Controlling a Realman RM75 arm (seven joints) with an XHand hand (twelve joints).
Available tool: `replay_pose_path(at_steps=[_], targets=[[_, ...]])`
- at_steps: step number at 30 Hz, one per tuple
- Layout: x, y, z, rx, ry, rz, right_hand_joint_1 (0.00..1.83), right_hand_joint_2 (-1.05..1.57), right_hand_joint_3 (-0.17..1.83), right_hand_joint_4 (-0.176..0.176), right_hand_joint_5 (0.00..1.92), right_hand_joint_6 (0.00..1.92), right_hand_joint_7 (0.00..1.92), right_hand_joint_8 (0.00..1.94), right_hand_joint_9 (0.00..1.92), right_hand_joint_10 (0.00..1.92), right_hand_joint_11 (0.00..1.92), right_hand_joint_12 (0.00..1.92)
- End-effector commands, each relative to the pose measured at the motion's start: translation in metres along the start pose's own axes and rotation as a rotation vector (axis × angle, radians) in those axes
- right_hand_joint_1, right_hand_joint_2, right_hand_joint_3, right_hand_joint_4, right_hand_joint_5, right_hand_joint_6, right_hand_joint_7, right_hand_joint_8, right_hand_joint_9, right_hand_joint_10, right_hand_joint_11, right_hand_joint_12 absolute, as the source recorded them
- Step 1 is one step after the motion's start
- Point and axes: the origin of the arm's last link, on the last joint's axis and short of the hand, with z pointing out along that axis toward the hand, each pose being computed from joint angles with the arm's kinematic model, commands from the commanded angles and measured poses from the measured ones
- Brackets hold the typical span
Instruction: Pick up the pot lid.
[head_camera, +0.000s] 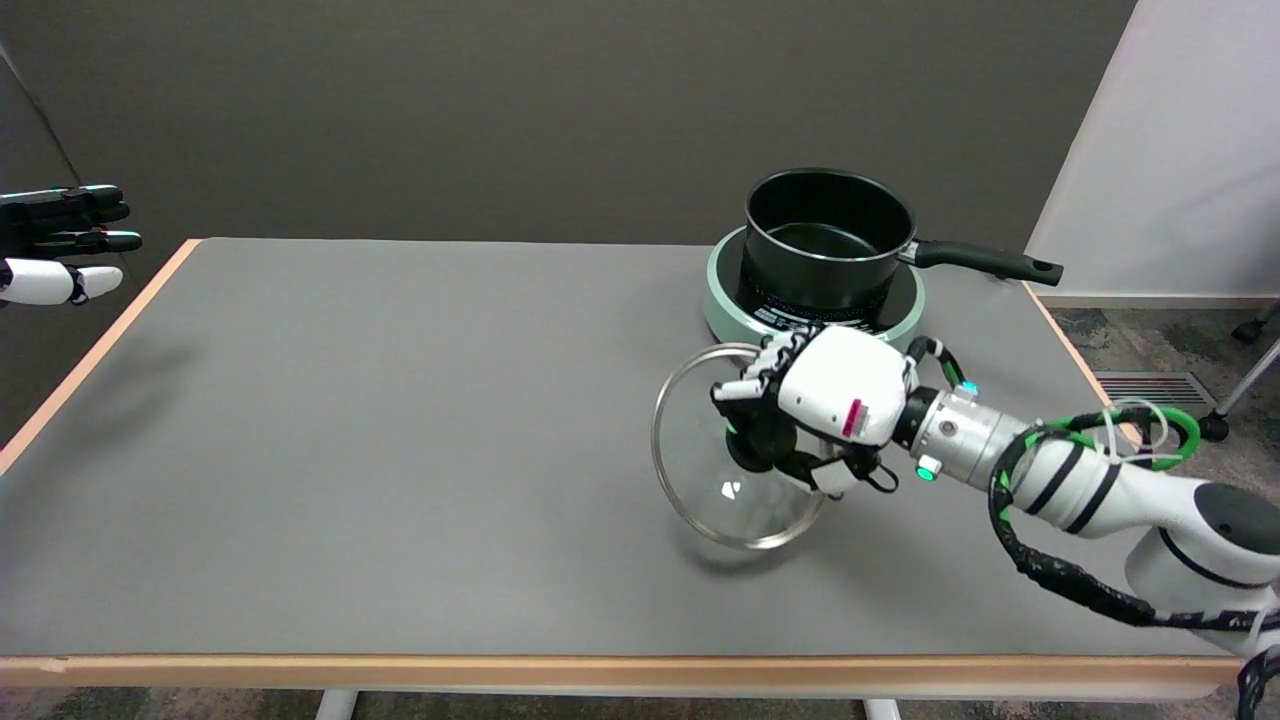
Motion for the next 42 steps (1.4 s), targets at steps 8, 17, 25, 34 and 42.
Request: replay_pose_path(at_steps=[8,17,25,34,42], targets=[[0.066,0.021,0.022,0.055,0.121,0.047,1.35,0.82,0.75,0.176,0.55,1.49,0.86,1.44,0.73,1.84,0.65,1.11],[0.100,0.044,0.012,0.013,0.216,0.105,1.35,0.82,0.74,0.176,0.56,1.48,0.86,1.43,0.74,1.86,0.66,1.14],[0.128,0.075,0.022,-0.066,0.236,-0.010,1.36,0.81,0.76,0.176,0.59,1.48,0.87,1.42,0.77,1.86,0.69,1.20],[0.142,0.116,0.036,-0.127,0.243,0.025,1.36,0.80,0.77,0.176,0.60,1.49,0.88,1.41,0.78,1.87,0.69,1.25],[0.149,0.140,0.048,-0.139,0.203,0.032,1.36,0.79,0.78,0.176,0.60,1.49,0.88,1.41,0.78,1.87,0.69,1.25]])
